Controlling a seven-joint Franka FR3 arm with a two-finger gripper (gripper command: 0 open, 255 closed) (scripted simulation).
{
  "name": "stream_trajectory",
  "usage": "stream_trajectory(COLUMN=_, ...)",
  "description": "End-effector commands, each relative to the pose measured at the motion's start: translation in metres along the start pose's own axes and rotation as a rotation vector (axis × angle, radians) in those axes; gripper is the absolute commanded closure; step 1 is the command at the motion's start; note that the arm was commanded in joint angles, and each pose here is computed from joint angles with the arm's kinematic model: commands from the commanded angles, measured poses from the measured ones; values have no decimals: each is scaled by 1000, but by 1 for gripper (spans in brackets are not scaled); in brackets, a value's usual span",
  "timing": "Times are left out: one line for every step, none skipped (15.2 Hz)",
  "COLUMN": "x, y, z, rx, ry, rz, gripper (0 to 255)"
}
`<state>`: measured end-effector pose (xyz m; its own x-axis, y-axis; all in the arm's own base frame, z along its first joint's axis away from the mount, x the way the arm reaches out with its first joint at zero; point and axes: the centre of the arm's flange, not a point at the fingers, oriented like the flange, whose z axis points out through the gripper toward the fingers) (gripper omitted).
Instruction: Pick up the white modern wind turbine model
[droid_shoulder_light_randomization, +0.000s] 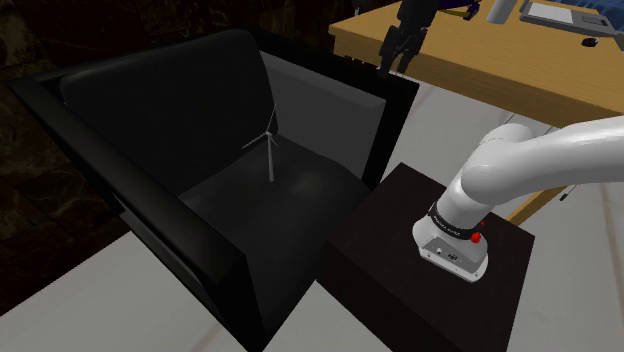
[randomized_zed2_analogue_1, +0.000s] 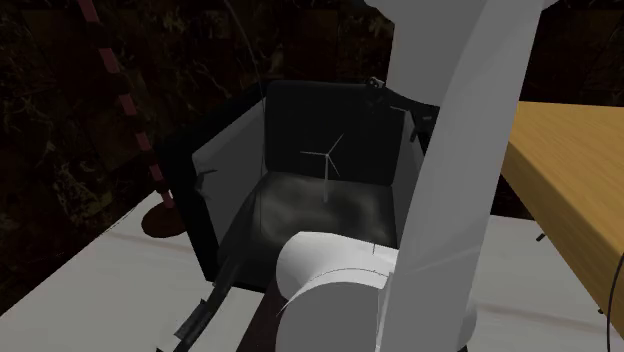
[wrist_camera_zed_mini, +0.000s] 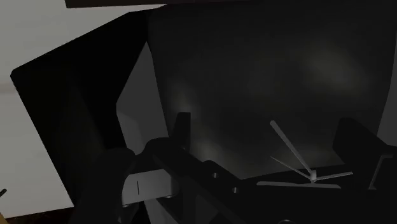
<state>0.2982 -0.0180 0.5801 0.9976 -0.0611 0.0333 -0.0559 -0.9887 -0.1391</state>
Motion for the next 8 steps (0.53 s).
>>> stream_trajectory(x=0, y=0, z=0, rx=0, ry=0, rz=0, gripper=0)
stream_trajectory(x=9, y=-7, z=8, rx=-3, ry=-1, rz=-6, gripper=0)
stream_trajectory(x=18, y=-13, z=15, rx=-5, ry=-3, rz=-12, gripper=0)
stream_trajectory(x=27, y=-20, z=23, rx=-8, ry=-4, rz=-19, gripper=0)
stream_trajectory(x=36, y=-27, z=31, rx=-10, ry=-5, rz=-25, gripper=0)
stream_trajectory(x=44, y=-33, z=38, rx=-13, ry=-7, rz=-31, gripper=0)
stream_trajectory(x=53, y=-40, z=46, rx=-15, ry=-8, rz=-37, gripper=0)
stream_trajectory(x=62, y=-47, z=54, rx=-18, ry=-9, rz=-44, gripper=0)
